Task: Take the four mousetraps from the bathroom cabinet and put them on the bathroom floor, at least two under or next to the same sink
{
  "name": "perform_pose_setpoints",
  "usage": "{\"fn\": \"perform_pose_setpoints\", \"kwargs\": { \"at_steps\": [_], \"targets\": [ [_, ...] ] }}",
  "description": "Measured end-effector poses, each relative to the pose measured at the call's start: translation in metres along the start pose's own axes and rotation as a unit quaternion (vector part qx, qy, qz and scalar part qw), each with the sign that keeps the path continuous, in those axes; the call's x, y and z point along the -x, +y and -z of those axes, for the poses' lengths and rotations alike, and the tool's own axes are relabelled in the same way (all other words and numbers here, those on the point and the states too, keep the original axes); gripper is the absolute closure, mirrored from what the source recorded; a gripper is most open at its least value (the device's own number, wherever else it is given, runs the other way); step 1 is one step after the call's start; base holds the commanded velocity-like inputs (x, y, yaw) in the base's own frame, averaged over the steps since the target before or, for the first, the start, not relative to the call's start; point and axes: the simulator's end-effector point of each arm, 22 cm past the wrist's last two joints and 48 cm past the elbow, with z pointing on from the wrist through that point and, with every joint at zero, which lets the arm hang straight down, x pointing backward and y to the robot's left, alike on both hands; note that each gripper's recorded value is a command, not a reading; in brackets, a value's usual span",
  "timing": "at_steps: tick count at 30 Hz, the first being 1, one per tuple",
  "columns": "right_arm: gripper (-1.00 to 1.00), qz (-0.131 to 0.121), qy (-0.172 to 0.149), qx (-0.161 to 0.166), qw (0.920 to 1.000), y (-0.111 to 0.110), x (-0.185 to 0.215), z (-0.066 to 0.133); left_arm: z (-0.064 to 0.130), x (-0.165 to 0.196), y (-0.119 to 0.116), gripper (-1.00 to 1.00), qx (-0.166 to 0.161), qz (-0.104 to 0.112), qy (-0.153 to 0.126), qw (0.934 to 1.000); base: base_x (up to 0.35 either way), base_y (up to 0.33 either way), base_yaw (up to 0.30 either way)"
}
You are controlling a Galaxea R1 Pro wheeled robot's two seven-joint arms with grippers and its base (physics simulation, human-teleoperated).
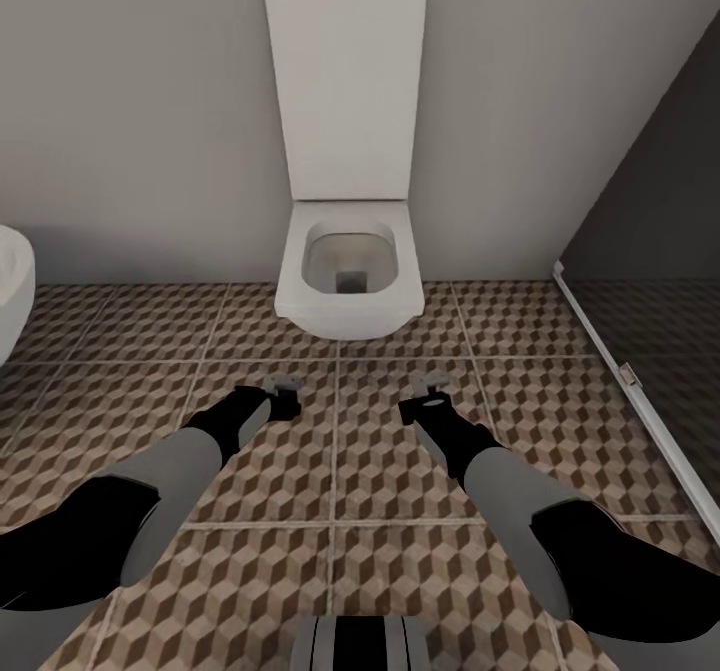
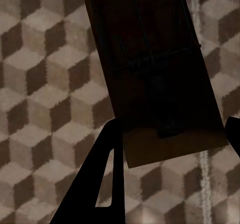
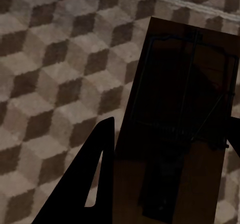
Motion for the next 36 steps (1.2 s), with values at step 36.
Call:
{"fn": "perform_pose_setpoints", "kwargs": {
  "at_steps": [36],
  "targets": [
    [1.00,0.002,0.050,0.012,0.9987,0.016,-0.061,-0.042,-0.051,-0.056,-0.003,1.00,-0.003,-0.001,0.051,0.9987,0.000,0.000,0.000]
  ]
}}
